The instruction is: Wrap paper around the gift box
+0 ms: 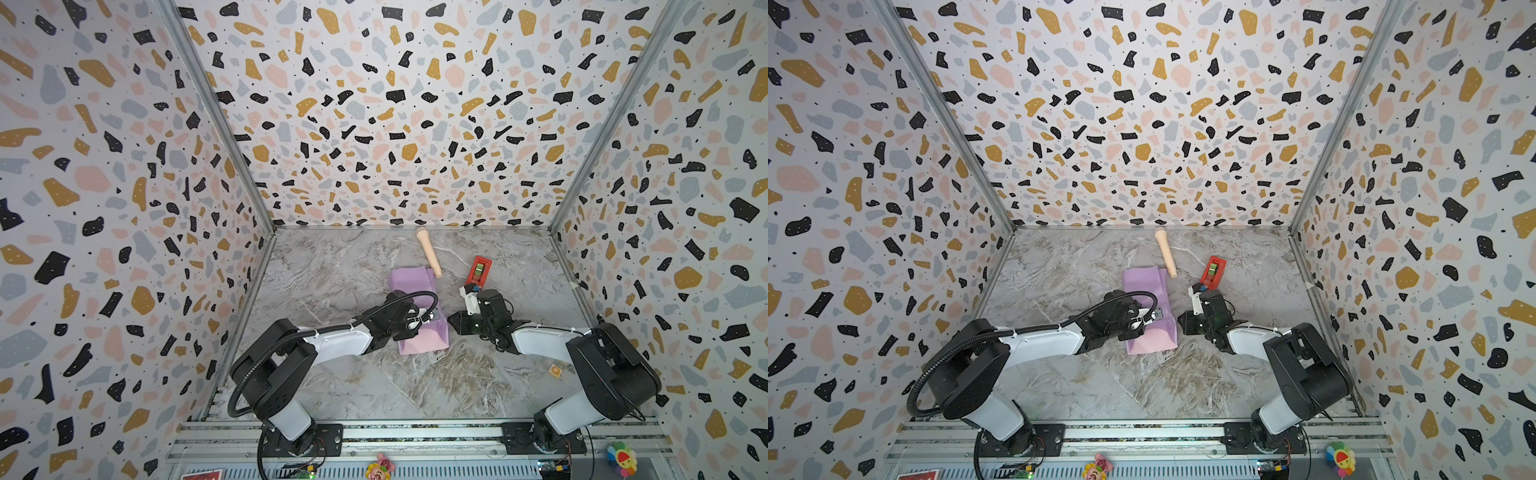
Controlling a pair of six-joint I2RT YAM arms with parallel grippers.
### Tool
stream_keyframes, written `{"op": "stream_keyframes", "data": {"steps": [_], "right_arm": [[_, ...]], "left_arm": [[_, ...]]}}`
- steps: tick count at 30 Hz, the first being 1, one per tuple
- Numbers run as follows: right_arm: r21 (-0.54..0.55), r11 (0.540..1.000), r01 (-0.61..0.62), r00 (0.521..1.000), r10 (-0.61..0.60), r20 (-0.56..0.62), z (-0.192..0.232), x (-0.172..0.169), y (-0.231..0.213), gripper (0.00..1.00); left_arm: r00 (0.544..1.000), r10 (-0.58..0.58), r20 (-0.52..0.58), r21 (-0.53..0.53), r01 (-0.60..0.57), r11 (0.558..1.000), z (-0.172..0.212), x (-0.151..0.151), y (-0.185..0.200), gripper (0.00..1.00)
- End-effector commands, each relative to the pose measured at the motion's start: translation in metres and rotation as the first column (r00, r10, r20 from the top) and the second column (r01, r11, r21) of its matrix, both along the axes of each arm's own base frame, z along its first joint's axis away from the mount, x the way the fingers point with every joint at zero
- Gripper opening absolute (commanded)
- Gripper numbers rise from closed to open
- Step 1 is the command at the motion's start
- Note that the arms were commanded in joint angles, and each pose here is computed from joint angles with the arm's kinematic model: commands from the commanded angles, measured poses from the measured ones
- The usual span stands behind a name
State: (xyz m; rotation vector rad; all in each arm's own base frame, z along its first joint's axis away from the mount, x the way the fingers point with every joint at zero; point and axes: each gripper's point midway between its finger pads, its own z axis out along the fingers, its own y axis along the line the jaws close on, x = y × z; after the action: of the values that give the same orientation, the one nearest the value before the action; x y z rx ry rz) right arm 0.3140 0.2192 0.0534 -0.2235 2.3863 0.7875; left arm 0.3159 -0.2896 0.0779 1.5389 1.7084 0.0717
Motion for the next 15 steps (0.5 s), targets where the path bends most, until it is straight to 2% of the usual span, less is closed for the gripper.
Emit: {"op": "stream_keyframes", "data": {"steps": [1, 15], "right_arm": [[0.043, 0.998, -0.047, 0.998, 0.045, 0.035, 0.015, 0.003, 0.014, 0.19], [0.062, 0.995, -0.078, 0.997, 0.077, 0.011, 0.017, -0.010, 0.034, 0.16]], "left_arm": [[1.000, 0.003, -0.020, 0.044, -0.002, 0.999, -0.017, -0.004, 0.007, 0.59], [1.000, 0.006, -0.018, 0.055, -0.005, 0.998, -0.019, -0.003, 0.008, 0.58]]}}
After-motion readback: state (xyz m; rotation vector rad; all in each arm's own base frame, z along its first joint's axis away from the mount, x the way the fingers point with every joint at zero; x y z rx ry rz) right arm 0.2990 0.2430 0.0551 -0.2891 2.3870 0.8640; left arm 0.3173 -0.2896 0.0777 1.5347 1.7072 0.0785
